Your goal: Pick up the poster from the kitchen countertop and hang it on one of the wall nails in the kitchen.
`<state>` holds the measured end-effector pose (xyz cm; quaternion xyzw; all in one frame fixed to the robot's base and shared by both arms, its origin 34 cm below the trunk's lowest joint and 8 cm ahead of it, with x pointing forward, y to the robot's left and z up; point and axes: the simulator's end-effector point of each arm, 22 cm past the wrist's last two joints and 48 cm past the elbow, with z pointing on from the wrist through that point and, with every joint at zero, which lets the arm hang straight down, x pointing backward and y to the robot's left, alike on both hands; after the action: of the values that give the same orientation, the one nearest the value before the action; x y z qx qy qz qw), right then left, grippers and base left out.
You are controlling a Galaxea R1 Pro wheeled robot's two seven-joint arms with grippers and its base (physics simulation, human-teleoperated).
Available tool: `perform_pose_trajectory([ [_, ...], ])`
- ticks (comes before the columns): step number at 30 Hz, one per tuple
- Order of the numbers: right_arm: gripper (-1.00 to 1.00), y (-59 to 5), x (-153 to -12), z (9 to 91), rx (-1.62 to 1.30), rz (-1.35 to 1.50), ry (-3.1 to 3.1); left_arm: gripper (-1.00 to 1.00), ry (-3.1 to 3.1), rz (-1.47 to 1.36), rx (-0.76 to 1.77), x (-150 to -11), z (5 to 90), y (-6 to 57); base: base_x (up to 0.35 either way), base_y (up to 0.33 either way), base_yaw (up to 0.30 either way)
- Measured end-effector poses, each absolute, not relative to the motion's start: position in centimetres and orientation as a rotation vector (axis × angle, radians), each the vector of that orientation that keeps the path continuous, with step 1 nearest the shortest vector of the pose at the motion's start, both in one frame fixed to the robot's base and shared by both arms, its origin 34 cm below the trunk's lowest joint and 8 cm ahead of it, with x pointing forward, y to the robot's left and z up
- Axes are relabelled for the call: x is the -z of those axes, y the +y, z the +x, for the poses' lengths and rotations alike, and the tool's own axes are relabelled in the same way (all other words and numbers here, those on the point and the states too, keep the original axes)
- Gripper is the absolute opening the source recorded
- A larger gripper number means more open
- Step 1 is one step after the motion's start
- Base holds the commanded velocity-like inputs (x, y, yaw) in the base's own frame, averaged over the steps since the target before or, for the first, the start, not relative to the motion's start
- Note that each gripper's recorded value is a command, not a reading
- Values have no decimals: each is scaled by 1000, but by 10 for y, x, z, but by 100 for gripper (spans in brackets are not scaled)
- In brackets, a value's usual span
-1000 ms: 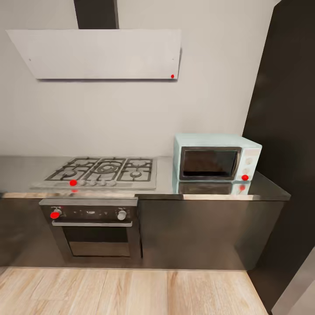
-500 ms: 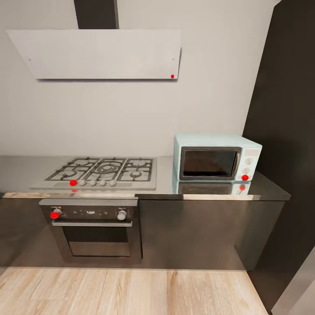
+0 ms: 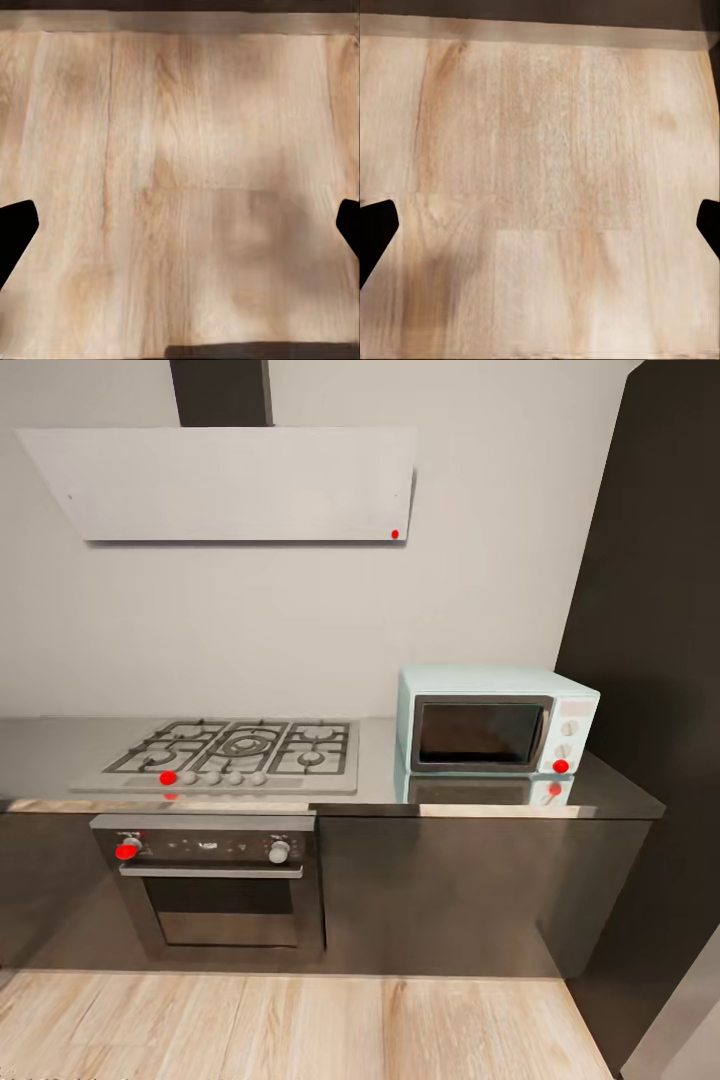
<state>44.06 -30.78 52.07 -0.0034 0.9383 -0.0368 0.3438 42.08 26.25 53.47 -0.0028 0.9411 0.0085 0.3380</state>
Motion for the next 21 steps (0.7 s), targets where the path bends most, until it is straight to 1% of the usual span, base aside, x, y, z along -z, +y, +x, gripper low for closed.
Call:
perform_pose_trajectory([
  [6,100,-308,-521,440,96,-9,2436,100,2465,-10,-24,-531,416,263,0,0,253],
  [21,100,-308,-522,441,99,-9,2432,100,2465,-13,-27,-531,416,264,0,0,289],
])
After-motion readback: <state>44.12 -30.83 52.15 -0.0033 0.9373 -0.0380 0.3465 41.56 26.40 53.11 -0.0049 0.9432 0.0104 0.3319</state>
